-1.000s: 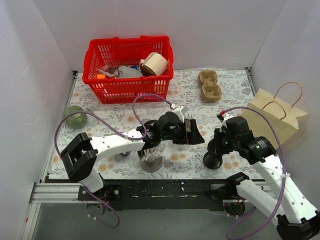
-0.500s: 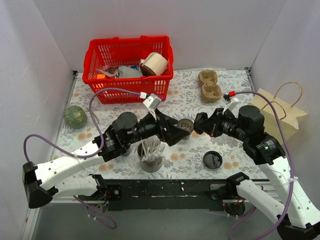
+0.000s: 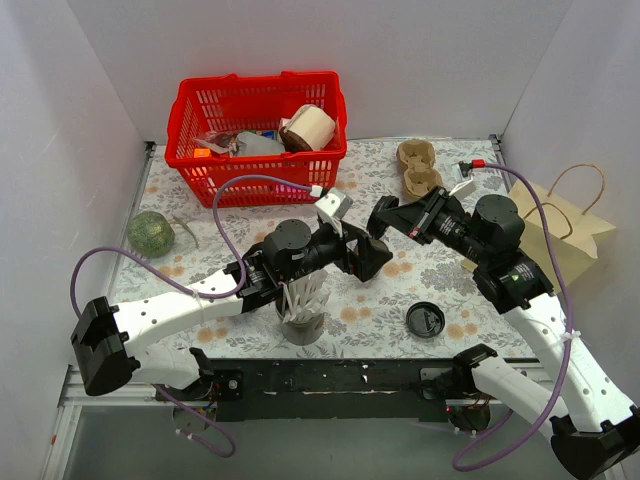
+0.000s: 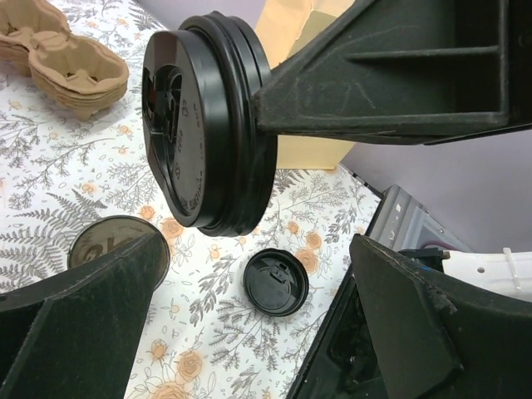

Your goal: Pack the takeout coffee

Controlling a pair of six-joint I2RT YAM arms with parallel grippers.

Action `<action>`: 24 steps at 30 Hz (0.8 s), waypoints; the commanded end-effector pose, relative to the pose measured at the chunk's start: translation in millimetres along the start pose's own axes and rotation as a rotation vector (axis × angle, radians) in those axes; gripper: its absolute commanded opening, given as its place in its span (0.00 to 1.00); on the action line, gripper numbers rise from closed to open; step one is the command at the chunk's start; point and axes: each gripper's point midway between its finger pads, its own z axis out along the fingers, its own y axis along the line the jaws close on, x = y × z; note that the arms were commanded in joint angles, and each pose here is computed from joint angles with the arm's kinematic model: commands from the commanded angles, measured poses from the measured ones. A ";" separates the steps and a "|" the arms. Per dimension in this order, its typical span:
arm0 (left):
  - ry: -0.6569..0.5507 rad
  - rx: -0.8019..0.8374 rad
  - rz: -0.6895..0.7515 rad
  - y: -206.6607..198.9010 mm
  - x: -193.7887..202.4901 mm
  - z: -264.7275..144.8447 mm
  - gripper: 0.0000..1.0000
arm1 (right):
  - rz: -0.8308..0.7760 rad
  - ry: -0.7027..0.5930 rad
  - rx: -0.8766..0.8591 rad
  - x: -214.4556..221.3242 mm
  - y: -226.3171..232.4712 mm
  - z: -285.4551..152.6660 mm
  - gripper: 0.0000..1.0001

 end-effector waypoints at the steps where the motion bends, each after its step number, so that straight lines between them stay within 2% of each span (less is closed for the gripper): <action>1: -0.087 0.045 0.039 -12.7 -27.9 -11.7 0.98 | -0.017 -0.049 -0.095 -14.6 35.3 -13.5 0.01; 4: -0.100 0.052 0.041 -13.4 -28.2 -21.9 0.98 | -0.068 -0.024 -0.121 -13.1 43.3 -15.4 0.01; 6: -0.097 0.046 0.042 -11.2 -26.6 -32.6 0.98 | -0.189 0.098 -0.150 1.7 45.7 -12.2 0.01; 7: -0.098 0.051 0.045 -12.3 -26.7 -37.1 0.98 | -0.243 0.119 -0.179 -0.9 59.4 -17.1 0.01; 8: -0.068 0.091 0.052 -19.1 -21.4 -42.2 0.98 | -0.304 0.194 -0.199 11.8 55.7 -19.9 0.01; 9: -0.052 0.155 0.056 -31.4 -21.5 -51.5 0.98 | -0.324 0.214 -0.198 14.6 52.7 -19.3 0.01; 14: -0.041 0.271 0.035 -51.6 -19.8 -78.2 0.98 | -0.482 0.288 -0.290 28.4 57.3 -32.3 0.01; 19: -0.070 0.299 0.039 -56.3 -23.8 -93.7 0.98 | -0.603 0.329 -0.404 41.6 66.9 -50.8 0.01; 24: -0.082 0.285 0.017 -57.1 -32.0 -92.4 0.98 | -0.710 0.366 -0.497 52.3 71.9 -66.0 0.01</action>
